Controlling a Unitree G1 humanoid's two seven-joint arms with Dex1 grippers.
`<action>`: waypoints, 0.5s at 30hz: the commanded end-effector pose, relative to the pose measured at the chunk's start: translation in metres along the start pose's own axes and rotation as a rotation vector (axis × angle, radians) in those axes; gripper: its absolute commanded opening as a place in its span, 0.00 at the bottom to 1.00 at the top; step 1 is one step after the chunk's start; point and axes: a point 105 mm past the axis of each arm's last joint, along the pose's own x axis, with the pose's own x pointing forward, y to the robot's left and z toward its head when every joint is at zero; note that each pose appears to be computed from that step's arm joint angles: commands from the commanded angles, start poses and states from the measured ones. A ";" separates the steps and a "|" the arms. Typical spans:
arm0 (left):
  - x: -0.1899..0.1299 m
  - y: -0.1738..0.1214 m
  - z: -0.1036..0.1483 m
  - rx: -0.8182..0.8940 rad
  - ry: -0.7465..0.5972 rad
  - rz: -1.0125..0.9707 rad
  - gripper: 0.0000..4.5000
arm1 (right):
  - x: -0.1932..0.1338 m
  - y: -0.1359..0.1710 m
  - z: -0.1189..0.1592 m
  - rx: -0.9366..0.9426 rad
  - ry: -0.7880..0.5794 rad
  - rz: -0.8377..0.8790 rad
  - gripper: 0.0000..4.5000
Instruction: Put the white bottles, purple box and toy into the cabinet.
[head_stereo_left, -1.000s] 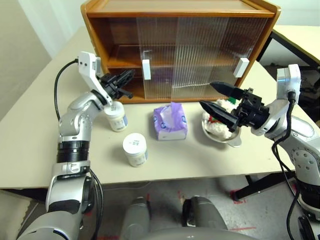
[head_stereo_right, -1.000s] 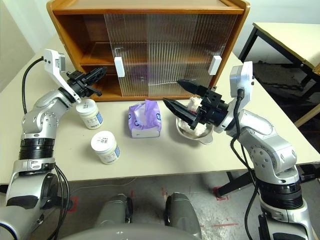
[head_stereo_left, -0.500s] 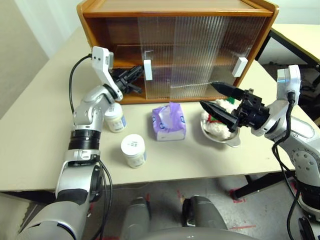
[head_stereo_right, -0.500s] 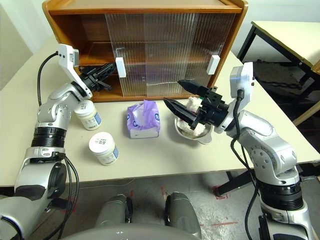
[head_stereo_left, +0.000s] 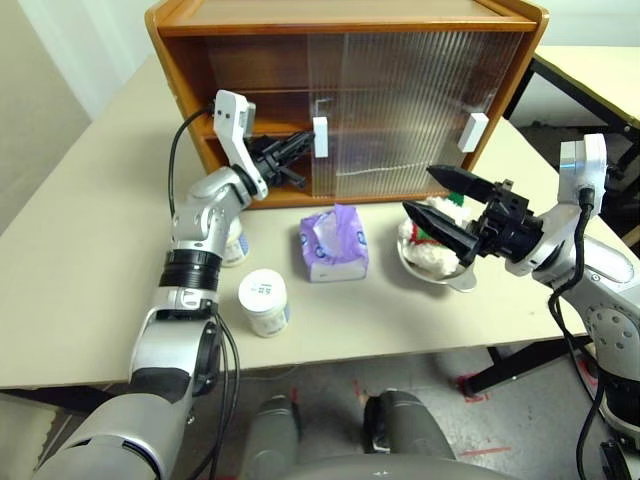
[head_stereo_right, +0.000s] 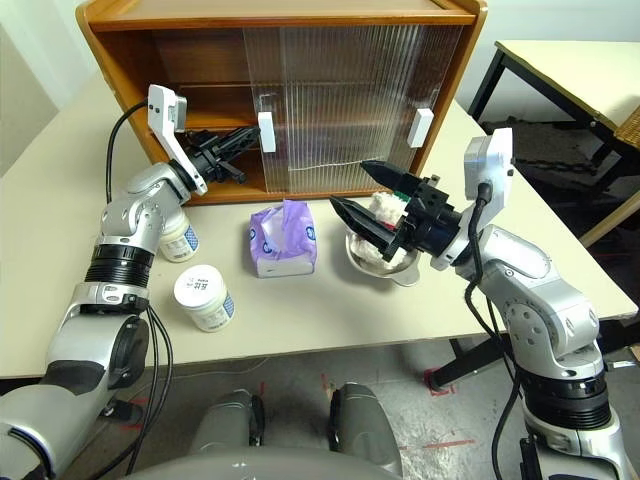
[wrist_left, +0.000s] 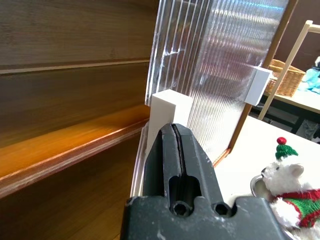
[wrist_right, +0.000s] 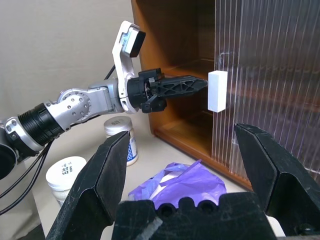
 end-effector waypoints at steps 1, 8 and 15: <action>0.006 -0.004 -0.002 0.008 0.013 -0.022 0.00 | -0.003 0.001 0.005 -0.021 -0.007 -0.010 1.00; 0.006 -0.004 -0.005 0.004 0.013 -0.021 0.00 | -0.004 0.000 0.006 -0.023 -0.009 -0.016 1.00; 0.009 -0.005 -0.009 -0.003 0.020 -0.024 0.00 | -0.003 0.000 0.007 -0.025 -0.012 -0.018 1.00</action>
